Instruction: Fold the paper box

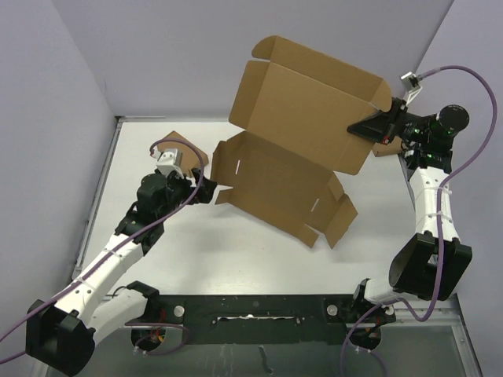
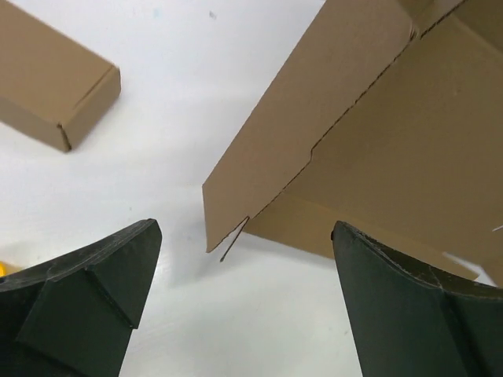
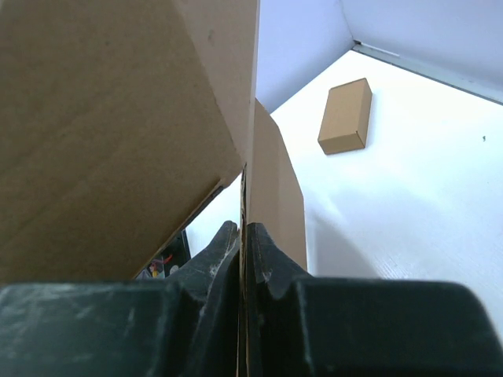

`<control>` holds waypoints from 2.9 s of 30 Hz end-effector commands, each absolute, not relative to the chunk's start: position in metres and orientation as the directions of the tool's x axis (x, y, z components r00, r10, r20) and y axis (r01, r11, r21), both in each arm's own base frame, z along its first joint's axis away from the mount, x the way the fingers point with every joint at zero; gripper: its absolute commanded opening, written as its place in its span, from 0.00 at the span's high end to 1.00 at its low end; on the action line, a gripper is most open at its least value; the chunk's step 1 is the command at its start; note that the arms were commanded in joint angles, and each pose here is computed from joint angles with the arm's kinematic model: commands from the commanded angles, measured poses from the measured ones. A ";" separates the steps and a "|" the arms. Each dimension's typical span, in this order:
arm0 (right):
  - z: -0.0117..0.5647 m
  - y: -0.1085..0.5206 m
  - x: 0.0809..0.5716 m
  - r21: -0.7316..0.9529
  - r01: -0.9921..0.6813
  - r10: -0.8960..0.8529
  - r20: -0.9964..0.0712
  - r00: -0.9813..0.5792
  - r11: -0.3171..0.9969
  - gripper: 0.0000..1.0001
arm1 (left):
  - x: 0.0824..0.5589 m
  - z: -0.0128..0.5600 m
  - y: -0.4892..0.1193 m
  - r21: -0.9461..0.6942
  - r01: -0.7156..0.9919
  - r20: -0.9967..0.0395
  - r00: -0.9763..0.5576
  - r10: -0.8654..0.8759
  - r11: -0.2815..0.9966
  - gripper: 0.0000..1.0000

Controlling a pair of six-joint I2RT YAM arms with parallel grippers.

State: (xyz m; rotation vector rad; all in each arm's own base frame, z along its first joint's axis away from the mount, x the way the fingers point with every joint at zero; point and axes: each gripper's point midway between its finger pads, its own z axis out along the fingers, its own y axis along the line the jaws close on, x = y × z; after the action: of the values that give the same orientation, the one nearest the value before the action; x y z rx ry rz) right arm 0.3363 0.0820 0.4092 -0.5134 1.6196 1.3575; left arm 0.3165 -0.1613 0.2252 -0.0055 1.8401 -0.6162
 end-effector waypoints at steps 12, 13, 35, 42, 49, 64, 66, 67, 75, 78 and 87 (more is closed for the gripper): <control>0.325 0.073 0.367 0.582 -0.733 0.197 -0.812 -0.550 0.353 1.00 | 0.309 0.200 -0.165 -0.386 0.354 -0.848 -0.499 -0.177 0.852 0.16; 0.322 0.073 0.369 0.578 -0.734 0.193 -0.814 -0.548 0.356 1.00 | 0.311 0.197 -0.163 -0.390 0.349 -0.843 -0.508 -0.178 0.852 0.16; 0.292 0.072 0.370 0.596 -0.744 0.194 -0.803 -0.564 0.302 1.00 | 0.344 0.168 -0.184 -0.426 0.322 -0.781 -0.603 -0.164 0.846 0.25; 0.290 0.071 0.370 0.599 -0.742 0.198 -0.800 -0.566 0.300 1.00 | 0.353 0.158 -0.186 -0.405 0.330 -0.784 -0.605 -0.138 0.852 0.33; 0.289 0.070 0.370 0.603 -0.740 0.200 -0.798 -0.569 0.299 1.00 | 0.362 0.148 -0.188 -0.394 0.323 -0.769 -0.629 -0.115 0.861 0.43; 0.287 0.070 0.370 0.601 -0.744 0.198 -0.799 -0.567 0.294 1.00 | 0.358 0.154 -0.189 -0.386 0.364 -0.788 -0.608 -0.099 0.848 0.73; 0.287 0.070 0.371 0.601 -0.744 0.197 -0.799 -0.568 0.293 1.00 | 0.356 0.156 -0.189 -0.383 0.372 -0.795 -0.599 -0.097 0.845 0.76; 0.287 0.070 0.371 0.601 -0.743 0.198 -0.799 -0.568 0.294 1.00 | 0.355 0.156 -0.189 -0.382 0.377 -0.798 -0.595 -0.095 0.844 0.77; 0.286 0.075 0.372 0.590 -0.755 0.184 -0.807 -0.561 0.287 1.00 | 0.347 0.166 -0.187 -0.362 0.430 -0.831 -0.550 -0.078 0.827 0.96; 0.286 0.080 0.372 0.567 -0.772 0.166 -0.824 -0.542 0.288 1.00 | 0.344 0.169 -0.187 -0.358 0.444 -0.840 -0.537 -0.076 0.821 0.99; 0.305 0.109 0.362 0.436 -0.851 0.037 -0.894 -0.446 0.292 1.00 | 0.336 0.173 -0.185 -0.351 0.473 -0.866 -0.493 -0.088 0.808 1.00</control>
State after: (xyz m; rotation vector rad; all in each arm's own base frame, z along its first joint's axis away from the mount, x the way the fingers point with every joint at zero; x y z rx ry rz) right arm 0.3758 0.0957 0.2941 -0.6318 1.7312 1.3089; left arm 0.3295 -0.1794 0.1357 0.2479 2.1392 -0.6553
